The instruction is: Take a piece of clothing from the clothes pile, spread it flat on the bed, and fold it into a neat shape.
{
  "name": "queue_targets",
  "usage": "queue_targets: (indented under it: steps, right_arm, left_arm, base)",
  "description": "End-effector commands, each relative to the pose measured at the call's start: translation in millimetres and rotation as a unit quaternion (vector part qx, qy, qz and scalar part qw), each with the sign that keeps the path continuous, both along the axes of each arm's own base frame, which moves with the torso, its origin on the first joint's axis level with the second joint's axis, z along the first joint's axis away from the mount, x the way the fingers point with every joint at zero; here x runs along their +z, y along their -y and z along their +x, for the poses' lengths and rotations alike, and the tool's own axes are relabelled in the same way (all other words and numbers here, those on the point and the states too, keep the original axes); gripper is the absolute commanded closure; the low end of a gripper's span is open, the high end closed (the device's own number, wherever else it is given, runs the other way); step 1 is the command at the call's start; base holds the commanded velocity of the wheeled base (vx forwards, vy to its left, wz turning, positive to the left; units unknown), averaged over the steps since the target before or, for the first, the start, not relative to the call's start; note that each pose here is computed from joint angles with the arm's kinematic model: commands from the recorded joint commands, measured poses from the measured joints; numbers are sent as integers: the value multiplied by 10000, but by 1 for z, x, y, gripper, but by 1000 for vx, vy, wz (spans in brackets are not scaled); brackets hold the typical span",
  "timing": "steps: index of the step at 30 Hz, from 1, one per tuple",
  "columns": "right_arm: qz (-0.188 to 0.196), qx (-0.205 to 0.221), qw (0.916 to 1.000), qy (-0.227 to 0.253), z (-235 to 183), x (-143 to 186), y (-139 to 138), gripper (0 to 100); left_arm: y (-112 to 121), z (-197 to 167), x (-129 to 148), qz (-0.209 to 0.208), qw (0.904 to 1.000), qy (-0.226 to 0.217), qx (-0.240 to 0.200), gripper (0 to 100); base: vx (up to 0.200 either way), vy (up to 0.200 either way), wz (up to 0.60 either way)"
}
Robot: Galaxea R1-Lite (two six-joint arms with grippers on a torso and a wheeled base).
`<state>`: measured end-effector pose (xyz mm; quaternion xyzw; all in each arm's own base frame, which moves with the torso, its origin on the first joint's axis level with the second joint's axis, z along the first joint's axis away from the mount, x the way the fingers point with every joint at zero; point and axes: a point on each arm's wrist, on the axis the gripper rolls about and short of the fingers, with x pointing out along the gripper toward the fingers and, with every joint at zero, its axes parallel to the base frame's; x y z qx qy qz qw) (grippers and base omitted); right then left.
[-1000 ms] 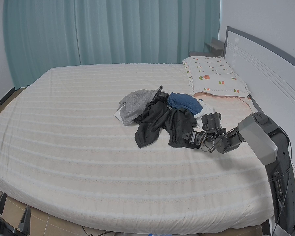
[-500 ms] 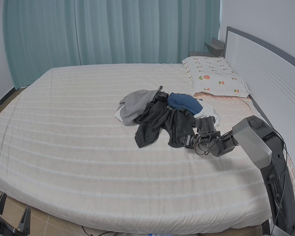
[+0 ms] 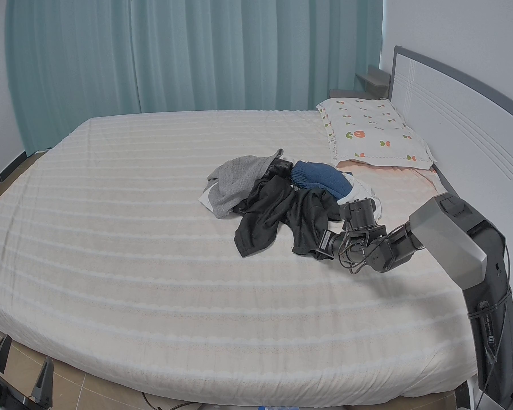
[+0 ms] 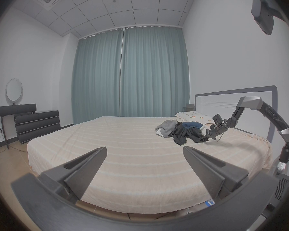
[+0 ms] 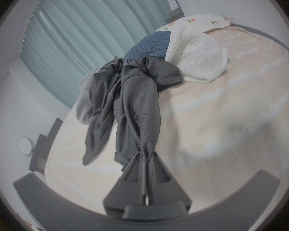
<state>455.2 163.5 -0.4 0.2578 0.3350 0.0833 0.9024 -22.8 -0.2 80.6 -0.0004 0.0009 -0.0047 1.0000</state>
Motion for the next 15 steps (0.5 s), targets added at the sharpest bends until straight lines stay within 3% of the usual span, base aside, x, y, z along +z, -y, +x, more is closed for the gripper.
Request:
queue_targets:
  steps: [1, 6, 9, 14, 15]
  right_arm:
    - [830, 301, 9960, 107, -50, 64, 17, 100]
    - [1048, 427, 9935, 144, -87, 80, 27, 100]
    - [1273, 614, 9889, 448, -133, 102, 32, 100]
    - [1498, 723, 9818, 913, -165, 131, 42, 100]
    - [1610, 841, 9772, 1100, -178, 147, 47, 100]
  left_arm:
    - [0, 0, -5, 4, 10000, 9, 1, 0]
    - [0, 0, -5, 4, 10000, 9, 1, 0]
    - [0, 0, -5, 4, 10000, 9, -30, 0]
    - [0, 0, -5, -11, 10000, 8, -30, 0]
    - [0, 0, -5, 4, 10000, 9, -30, 0]
  base:
    - [0, 0, 0]
    - [0, 0, 0]
    - [0, 0, 0]
    - [0, 0, 0]
    - [0, 0, 0]
